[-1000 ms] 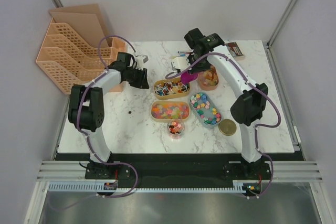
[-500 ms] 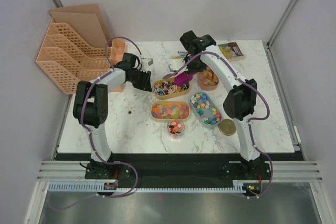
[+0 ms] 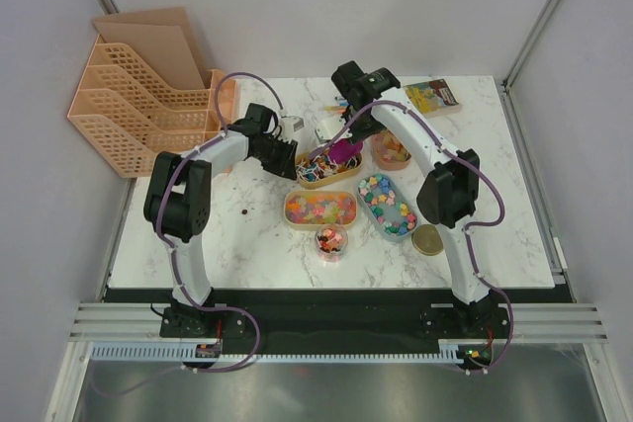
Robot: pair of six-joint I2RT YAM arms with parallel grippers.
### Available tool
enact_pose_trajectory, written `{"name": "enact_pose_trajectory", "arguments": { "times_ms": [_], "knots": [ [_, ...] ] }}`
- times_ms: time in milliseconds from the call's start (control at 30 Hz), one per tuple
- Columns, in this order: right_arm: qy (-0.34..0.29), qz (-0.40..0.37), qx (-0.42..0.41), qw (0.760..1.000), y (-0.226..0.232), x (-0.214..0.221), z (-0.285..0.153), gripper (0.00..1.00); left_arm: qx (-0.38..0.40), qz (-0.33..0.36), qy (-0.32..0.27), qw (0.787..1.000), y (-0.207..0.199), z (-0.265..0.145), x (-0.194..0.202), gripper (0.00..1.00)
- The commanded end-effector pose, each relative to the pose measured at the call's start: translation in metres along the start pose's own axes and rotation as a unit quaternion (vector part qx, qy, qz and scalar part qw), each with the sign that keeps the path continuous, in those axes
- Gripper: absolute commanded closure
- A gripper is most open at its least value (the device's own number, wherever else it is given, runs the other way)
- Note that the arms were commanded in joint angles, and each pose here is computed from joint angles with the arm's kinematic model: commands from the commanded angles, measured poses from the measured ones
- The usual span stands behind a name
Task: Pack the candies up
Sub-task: Scoop the fake candies from the storage box.
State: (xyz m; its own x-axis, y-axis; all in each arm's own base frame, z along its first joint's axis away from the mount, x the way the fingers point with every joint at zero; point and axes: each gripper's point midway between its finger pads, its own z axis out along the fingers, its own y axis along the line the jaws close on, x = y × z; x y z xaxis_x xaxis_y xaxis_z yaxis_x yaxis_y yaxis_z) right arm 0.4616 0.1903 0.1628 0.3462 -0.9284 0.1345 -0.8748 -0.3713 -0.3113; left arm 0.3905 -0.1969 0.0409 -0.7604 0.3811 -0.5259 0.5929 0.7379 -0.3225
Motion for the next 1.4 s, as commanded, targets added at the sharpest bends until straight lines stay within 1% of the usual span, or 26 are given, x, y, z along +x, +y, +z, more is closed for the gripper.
{"name": "enact_pose_trajectory", "arguments": {
  "times_ms": [0,333,667,867,1100,1300,1367],
  "knots": [
    [0.024,-0.036,-0.014,0.999,0.004,0.003,-0.007,1.00,-0.001,0.024,-0.022,0.999,0.001,-0.003,-0.019,0.67],
    [0.013,-0.058,-0.047,0.997,0.019,-0.017,0.017,1.00,0.012,0.022,-0.026,0.999,-0.003,0.002,-0.026,0.67],
    [-0.015,-0.057,-0.052,0.997,0.022,-0.039,0.029,1.00,0.021,0.027,-0.021,0.999,-0.012,0.008,-0.026,0.68],
    [-0.044,-0.035,-0.051,0.997,0.022,-0.054,0.035,1.00,0.021,0.030,-0.022,0.999,-0.013,0.010,-0.029,0.68],
    [-0.081,0.016,-0.081,0.993,0.033,-0.058,0.056,1.00,0.009,0.035,-0.021,0.999,-0.009,0.006,-0.027,0.68],
    [-0.098,0.050,-0.091,0.990,0.043,-0.047,0.064,1.00,-0.017,0.045,-0.025,0.999,-0.003,-0.002,-0.033,0.60],
    [-0.103,0.057,-0.079,0.990,0.040,-0.043,0.061,1.00,-0.024,0.046,-0.025,0.998,0.000,-0.006,-0.034,0.57]
  ]
}}
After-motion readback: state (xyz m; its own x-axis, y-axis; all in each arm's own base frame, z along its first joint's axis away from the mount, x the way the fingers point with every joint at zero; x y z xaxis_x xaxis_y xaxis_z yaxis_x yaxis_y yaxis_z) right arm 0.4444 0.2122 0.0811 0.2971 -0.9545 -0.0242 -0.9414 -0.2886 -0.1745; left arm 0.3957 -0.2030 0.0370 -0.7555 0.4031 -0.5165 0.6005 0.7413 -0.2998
